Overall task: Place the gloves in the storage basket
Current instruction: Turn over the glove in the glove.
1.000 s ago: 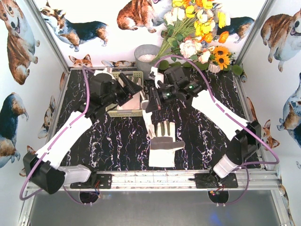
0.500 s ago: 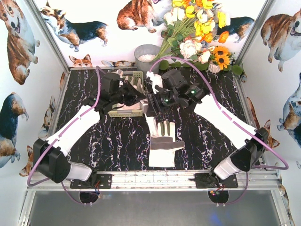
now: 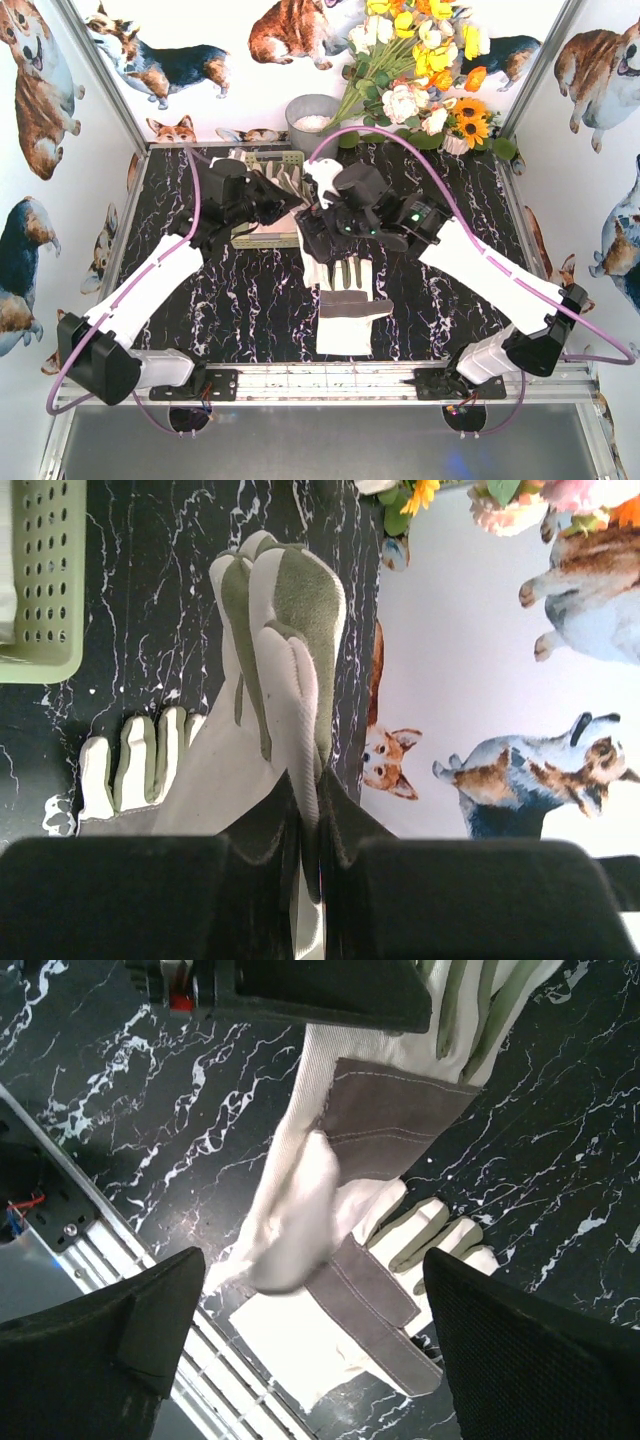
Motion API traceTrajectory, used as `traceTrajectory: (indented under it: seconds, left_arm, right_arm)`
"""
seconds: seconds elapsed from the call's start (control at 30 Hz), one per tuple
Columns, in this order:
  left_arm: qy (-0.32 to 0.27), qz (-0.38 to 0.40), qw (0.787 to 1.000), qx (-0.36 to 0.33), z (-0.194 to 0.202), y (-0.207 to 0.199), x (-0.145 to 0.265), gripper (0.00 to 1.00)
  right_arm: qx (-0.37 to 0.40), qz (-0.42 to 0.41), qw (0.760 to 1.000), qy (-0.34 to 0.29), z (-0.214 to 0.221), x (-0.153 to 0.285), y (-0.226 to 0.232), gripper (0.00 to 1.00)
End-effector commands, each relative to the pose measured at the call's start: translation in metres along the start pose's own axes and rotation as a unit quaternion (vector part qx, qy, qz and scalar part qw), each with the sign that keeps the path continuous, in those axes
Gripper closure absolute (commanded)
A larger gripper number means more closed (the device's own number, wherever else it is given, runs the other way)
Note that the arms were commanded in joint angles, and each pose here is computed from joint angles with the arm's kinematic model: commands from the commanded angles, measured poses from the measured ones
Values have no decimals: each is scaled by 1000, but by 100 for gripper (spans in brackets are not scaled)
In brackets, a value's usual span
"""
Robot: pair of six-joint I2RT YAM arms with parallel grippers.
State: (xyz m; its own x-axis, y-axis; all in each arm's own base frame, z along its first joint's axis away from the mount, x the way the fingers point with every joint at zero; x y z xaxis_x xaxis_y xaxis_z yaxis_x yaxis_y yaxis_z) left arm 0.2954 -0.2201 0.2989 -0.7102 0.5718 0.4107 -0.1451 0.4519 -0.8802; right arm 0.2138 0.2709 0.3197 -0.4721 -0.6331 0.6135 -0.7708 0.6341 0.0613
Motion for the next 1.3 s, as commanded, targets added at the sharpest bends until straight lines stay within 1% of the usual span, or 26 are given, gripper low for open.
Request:
traceTrajectory:
  seconds: [0.0,0.03,0.1,0.23,0.3,0.33,0.4,0.47,0.57,0.6,0.67,0.73,0.8,0.83,0.9,0.93,0.97,1.03,1.1,1.17,1.27]
  left_arm:
    - [-42,6,999,23,-6,-3,9,100]
    - [-48,7,998,28,-7,-3,10,100]
    - [-55,11,998,35,-8,-4,11,100]
    - [-61,18,997,41,-9,-8,13,100]
    - [-63,21,997,44,-9,-10,13,100]
    - [-64,22,997,45,-9,-11,14,100]
    - [-67,23,996,47,-9,-12,14,100]
    - [-72,24,996,50,-10,-12,14,100]
    - [-78,28,995,53,-11,-15,16,100]
    - [-78,28,995,52,-11,-15,16,100]
    - [-82,25,995,51,-12,-15,17,100]
    - [-88,18,995,45,-13,-13,19,100]
    - [-93,13,995,32,-15,-15,22,100]
    - [-96,11,995,25,-16,-16,24,89]
    - [-99,1,995,3,-18,-17,29,64]
    - [-98,-5,995,-9,-19,-16,30,49]
    - [-93,-11,995,-24,-19,-15,31,41]
    - [-75,-20,995,-56,-18,-9,32,32]
    - [-58,-29,995,-72,-17,0,34,24]
    - [-42,-29,995,-81,-16,9,38,20]
    - [-24,-39,995,-88,-15,25,43,18]
  right_arm:
    - [-19,53,997,-59,-34,3,2,4]
    - [-19,49,996,-65,-37,0,8,0]
    - [-21,58,996,-67,-41,-5,16,0]
    - [-47,101,993,-43,-36,-24,18,1]
    - [-47,114,991,-43,-36,-31,19,4]
    - [-43,120,991,-44,-38,-33,19,8]
    - [-31,133,990,-39,-39,-39,18,18]
    - [-22,149,988,-31,-37,-43,16,30]
    - [-18,171,985,-24,-36,-44,13,62]
    - [-21,175,984,-25,-36,-43,12,74]
    - [-29,179,983,-29,-37,-38,11,92]
    - [-37,177,983,-31,-37,-33,12,100]
    - [-46,172,984,-30,-36,-27,13,100]
    - [-53,168,984,-28,-34,-22,13,100]
    - [-75,151,986,-16,-27,-16,12,100]
    - [-92,138,986,-4,-22,-12,10,100]
    - [-118,132,984,7,-15,-10,6,100]
    - [-170,112,979,17,-4,-4,-4,100]
    - [-206,77,975,30,11,-2,-9,100]
    - [-251,53,966,39,23,0,-14,100]
    - [-304,-5,952,43,35,0,-15,100]
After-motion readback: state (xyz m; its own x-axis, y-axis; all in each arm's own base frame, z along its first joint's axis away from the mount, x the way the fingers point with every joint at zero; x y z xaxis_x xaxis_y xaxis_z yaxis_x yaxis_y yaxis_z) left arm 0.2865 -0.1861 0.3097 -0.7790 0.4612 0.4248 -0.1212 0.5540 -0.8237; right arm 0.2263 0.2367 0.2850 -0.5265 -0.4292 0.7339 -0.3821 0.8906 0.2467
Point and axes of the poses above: each gripper's point midway between its finger pads, its own x axis back along the fingers, its own y axis along the line the jaws close on, z = x × y, the point moved 5 cm from there along x, back along the fingers, and after that the axes turned 5 degrees about x, right-handed, at the moved point
